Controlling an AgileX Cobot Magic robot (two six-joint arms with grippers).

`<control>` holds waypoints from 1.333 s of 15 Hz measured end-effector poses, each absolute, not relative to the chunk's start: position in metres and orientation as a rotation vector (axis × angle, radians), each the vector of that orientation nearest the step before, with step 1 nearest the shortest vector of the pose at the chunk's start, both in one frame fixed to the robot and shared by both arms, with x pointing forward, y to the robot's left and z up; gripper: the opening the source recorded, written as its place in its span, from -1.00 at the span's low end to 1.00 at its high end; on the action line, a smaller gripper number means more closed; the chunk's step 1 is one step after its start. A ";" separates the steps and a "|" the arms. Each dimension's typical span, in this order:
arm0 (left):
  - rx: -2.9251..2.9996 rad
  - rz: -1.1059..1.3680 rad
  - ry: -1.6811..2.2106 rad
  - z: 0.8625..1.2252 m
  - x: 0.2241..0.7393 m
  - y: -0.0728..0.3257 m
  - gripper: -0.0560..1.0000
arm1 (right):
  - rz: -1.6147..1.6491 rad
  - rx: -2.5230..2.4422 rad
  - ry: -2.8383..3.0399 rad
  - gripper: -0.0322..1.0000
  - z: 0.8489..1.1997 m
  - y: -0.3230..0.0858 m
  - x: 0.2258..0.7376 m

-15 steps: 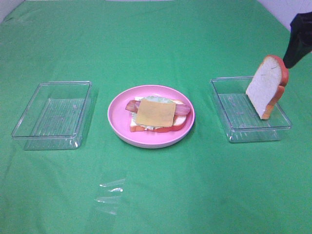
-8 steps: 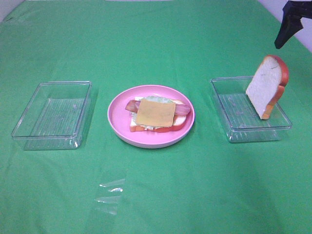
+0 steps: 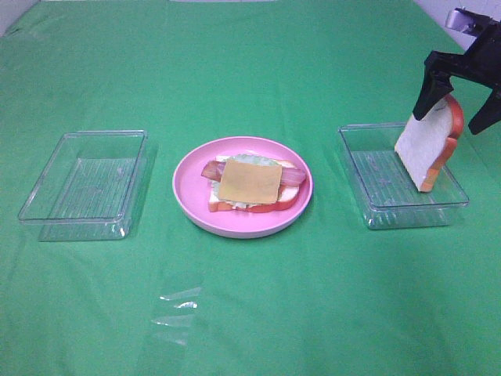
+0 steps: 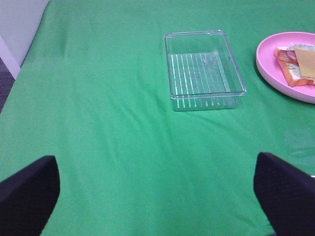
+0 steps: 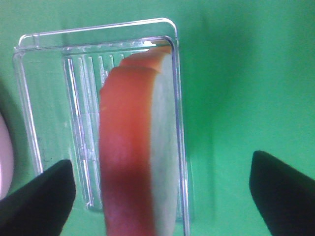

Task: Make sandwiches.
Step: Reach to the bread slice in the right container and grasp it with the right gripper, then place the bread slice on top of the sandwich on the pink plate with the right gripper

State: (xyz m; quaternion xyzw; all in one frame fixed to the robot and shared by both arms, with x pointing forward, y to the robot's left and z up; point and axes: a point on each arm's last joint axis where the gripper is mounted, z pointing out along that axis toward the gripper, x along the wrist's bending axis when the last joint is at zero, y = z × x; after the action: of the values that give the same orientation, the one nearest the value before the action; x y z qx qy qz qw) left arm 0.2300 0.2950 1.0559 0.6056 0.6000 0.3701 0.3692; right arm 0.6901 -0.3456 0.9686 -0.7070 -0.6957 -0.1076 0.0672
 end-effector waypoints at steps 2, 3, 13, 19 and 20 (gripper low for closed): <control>1.554 0.950 1.540 1.056 0.230 0.295 0.98 | -0.306 -2.119 -2.088 0.84 0.958 -0.346 0.692; 1.555 0.950 1.539 1.056 0.230 0.295 0.98 | -0.296 -2.111 -2.089 0.83 0.954 -0.346 0.693; 1.555 0.950 1.539 1.056 0.230 0.295 0.98 | -0.339 -2.094 -2.055 -0.26 0.952 -0.342 0.694; 1.555 0.950 1.539 1.056 0.230 0.295 0.98 | -0.334 -2.095 -2.051 -0.49 0.952 -0.342 0.693; 1.555 0.951 1.539 1.056 0.230 0.295 0.98 | -0.344 -2.097 -2.060 -0.49 0.958 -0.342 0.692</control>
State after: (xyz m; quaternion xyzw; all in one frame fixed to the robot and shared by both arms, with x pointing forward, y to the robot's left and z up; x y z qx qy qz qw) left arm 0.2300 0.2950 1.0560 0.6057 0.5995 0.3706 0.3693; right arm 0.6922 -0.3422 0.9584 -0.7056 -0.6931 -0.1158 0.0910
